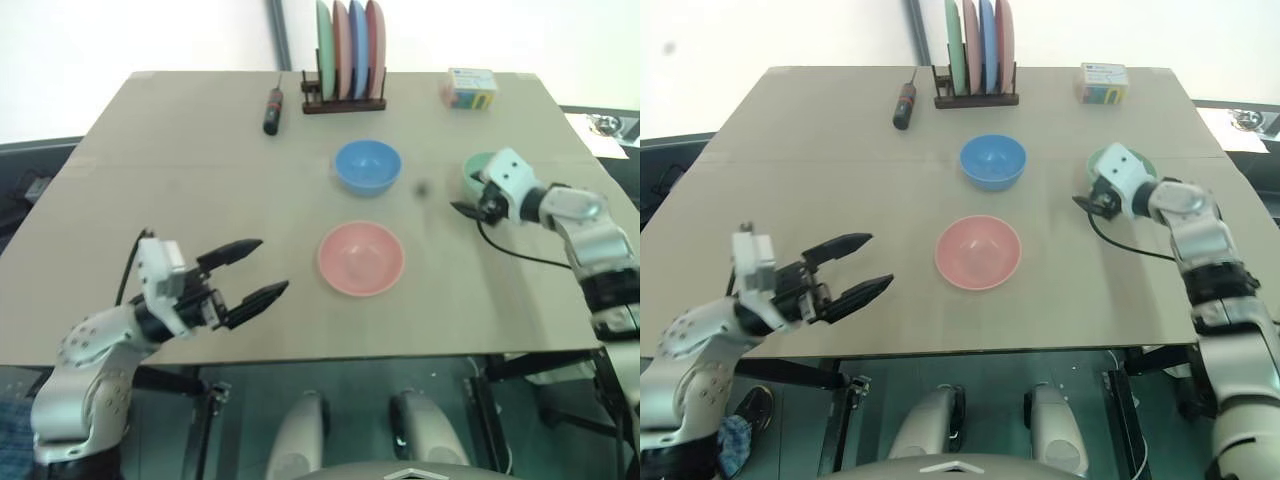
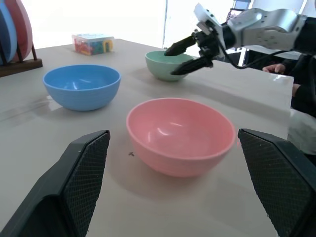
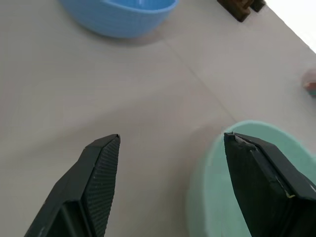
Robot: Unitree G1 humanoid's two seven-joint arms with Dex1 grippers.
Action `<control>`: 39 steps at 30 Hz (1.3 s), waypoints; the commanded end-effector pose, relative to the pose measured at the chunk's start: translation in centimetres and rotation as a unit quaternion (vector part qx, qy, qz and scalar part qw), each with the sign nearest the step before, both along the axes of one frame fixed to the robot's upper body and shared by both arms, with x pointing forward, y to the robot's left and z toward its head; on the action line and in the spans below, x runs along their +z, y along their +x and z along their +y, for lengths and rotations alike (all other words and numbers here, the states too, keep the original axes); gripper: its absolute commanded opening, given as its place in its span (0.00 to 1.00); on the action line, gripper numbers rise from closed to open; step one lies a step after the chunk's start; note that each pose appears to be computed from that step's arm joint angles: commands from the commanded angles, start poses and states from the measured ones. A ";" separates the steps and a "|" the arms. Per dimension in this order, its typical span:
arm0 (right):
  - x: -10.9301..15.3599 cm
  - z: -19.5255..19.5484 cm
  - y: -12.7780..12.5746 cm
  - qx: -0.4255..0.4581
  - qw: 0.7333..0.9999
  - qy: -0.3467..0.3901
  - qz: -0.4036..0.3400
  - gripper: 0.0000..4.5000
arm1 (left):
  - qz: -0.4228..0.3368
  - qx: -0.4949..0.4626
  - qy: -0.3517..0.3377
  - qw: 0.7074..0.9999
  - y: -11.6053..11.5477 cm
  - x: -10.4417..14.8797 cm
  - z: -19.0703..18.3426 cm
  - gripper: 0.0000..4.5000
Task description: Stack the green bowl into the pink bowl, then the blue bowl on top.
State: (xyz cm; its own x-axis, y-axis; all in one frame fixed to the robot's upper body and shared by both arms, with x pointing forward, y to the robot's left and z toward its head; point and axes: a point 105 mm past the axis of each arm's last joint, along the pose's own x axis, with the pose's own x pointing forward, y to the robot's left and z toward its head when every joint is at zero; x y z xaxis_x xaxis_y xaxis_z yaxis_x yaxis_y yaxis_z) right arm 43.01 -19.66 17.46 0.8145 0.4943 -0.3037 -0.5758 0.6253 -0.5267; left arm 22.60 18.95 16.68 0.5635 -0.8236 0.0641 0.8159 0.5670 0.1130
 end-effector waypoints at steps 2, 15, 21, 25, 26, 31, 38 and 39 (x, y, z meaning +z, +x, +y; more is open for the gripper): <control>0.0 -2.1 1.7 -0.060 0.998 -0.011 0.008 0.80 | -0.036 -0.011 -0.001 0.999 -1.4 1.2 -0.3 0.98; -3.0 -1.6 2.0 -0.073 0.992 -0.029 0.099 0.35 | -0.030 -0.024 -0.003 0.999 -1.4 0.8 -0.6 1.00; -2.9 -1.6 2.0 -0.064 0.993 -0.044 0.085 0.00 | -0.027 -0.030 -0.002 0.999 -1.3 0.7 -0.7 1.00; -1.7 -1.4 1.9 -0.030 0.995 -0.083 0.043 0.00 | -0.025 -0.033 0.001 0.999 -1.0 0.6 -0.6 1.00; -1.0 -0.9 1.8 -0.008 0.996 -0.088 0.026 0.00 | -0.025 -0.034 0.002 0.999 -0.9 0.6 -0.6 1.00; 2.0 3.3 -1.1 0.149 0.988 -0.021 0.037 0.00 | -0.028 -0.038 0.008 0.999 -0.4 0.7 -0.5 1.00; 4.9 9.9 -11.4 0.355 0.931 -0.047 0.070 0.00 | -0.032 -0.047 0.004 0.998 0.9 1.2 0.0 1.00; 4.9 10.7 -12.7 0.377 0.922 -0.053 0.072 0.00 | -0.032 -0.049 0.003 0.998 1.1 1.2 0.1 1.00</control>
